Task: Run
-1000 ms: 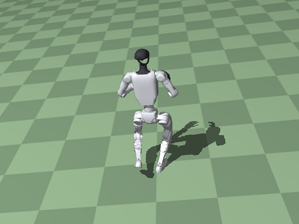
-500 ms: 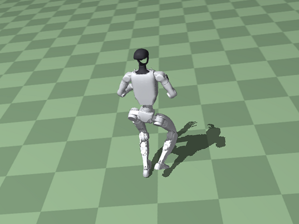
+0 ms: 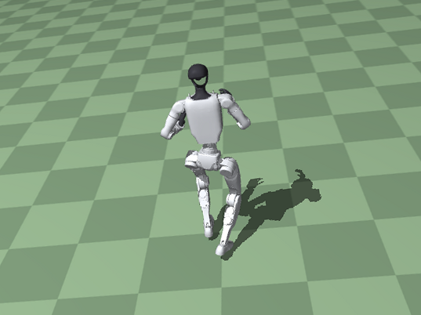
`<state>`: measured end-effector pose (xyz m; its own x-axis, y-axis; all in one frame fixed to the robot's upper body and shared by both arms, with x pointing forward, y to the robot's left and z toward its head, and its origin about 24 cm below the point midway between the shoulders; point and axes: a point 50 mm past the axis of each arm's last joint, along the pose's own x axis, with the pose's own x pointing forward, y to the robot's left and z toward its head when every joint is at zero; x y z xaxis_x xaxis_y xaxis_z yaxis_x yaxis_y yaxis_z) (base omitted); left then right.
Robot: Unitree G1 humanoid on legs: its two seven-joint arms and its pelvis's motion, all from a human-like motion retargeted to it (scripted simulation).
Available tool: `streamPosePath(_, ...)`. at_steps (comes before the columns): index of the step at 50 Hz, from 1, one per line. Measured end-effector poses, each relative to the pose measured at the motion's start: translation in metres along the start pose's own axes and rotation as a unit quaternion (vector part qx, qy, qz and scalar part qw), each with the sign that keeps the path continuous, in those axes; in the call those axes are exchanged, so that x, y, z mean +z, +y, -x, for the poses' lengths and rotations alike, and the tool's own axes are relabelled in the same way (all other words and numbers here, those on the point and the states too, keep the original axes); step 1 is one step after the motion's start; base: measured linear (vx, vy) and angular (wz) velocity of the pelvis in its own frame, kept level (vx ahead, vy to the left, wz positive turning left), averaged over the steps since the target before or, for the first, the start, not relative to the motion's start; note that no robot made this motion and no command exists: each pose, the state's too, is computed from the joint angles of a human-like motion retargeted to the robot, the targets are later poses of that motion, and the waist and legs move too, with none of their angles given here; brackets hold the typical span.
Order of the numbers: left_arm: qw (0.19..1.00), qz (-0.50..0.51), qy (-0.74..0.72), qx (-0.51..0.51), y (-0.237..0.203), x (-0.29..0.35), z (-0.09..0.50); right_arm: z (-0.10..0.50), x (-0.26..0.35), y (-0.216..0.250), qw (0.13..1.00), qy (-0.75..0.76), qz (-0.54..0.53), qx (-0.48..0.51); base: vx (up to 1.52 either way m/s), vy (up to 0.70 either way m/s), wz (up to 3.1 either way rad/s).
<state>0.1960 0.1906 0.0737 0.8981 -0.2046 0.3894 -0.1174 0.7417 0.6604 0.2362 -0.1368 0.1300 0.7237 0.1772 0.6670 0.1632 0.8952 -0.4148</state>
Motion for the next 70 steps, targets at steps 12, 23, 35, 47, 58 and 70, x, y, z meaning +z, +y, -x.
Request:
streamPosePath(12,0.995,-0.024,-0.069,0.071,0.002,0.017,-0.03,0.036,-0.014,0.029,0.995,0.062,0.013,0.081,-0.03,0.04,0.11)
streamPosePath(23,0.977,0.029,-0.2,0.06,-0.011,0.057,-0.076,0.081,-0.024,0.016,0.982,0.137,0.009,0.132,0.03,-0.06,-0.57)
streamPosePath(35,1.0,-0.013,-0.022,-0.013,-0.012,0.001,-0.012,0.009,-0.009,0.008,0.999,0.016,0.031,0.026,-0.01,-0.01,0.05)
streamPosePath(47,0.998,-0.024,-0.008,0.05,0.001,0.0,-0.01,0.039,-0.017,0.026,0.993,0.059,0.029,0.101,-0.02,0.06,0.31)
streamPosePath(58,0.983,0.026,-0.171,0.069,-0.012,0.048,-0.079,0.091,-0.035,0.021,0.974,0.152,0.036,0.164,0.03,-0.05,-0.35)
streamPosePath(70,0.999,-0.017,-0.03,-0.028,-0.04,0.0,-0.042,0.047,-0.044,0.017,0.986,0.11,0.087,0.094,-0.05,-0.05,-0.04)
